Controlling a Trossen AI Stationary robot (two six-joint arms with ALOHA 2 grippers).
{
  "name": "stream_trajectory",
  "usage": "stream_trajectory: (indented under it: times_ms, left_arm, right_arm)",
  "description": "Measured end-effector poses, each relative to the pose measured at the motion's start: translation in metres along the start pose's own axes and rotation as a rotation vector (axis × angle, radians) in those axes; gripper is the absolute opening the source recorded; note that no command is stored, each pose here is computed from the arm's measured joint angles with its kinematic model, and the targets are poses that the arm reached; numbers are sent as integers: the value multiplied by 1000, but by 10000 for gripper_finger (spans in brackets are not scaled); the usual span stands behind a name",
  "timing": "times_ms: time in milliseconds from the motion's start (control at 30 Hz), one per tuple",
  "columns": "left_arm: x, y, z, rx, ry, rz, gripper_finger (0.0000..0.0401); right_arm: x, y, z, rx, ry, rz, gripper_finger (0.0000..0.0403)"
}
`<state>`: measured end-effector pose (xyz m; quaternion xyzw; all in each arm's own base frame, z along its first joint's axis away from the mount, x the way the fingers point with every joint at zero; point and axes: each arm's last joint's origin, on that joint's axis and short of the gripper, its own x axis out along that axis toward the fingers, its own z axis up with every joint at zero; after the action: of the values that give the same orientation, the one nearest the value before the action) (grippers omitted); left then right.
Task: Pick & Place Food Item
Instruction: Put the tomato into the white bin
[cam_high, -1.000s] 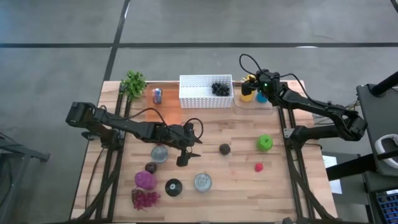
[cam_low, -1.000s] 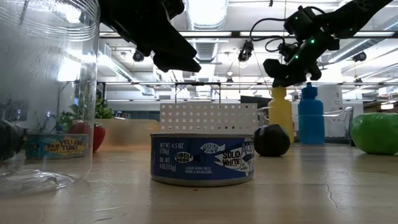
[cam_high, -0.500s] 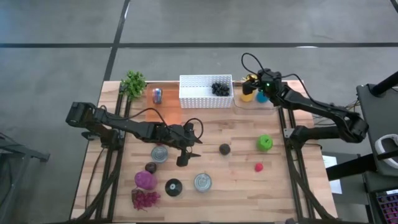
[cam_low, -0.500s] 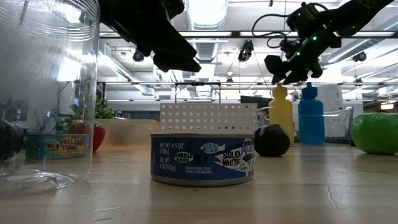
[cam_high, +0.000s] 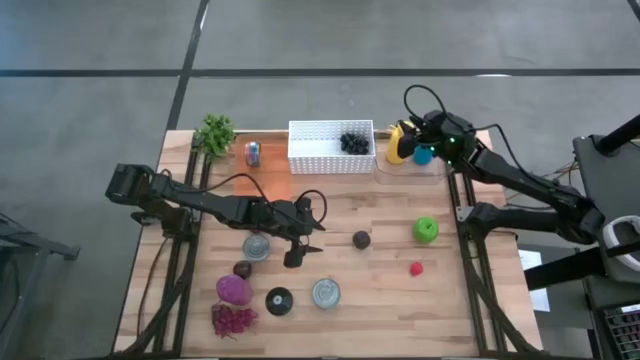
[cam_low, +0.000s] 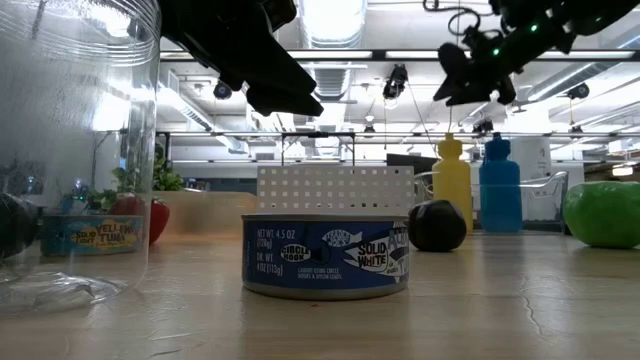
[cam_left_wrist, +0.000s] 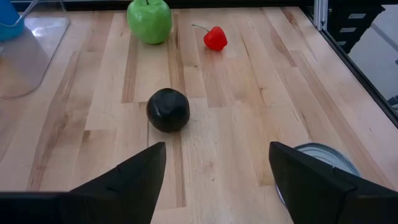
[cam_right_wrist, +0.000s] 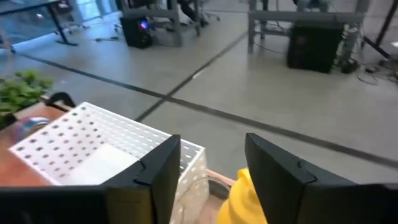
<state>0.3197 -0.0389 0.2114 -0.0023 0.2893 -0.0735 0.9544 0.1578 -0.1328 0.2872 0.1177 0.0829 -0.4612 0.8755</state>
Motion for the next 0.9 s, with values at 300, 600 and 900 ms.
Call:
stream_trajectory:
  times_ms: [300, 600, 900]
  left_arm:
    - [0, 0, 0, -8, 0, 1, 292]
    - [0, 0, 0, -8, -4, 2, 287]
    - [-30, 1, 23, -34, -13, 123, 246]
  right_arm:
    - [-23, 23, -1, -67, -8, 149, 62]
    - [-40, 66, -20, -221, 37, 385, 10]
    - [-69, 97, -23, -297, 2, 596, 8]
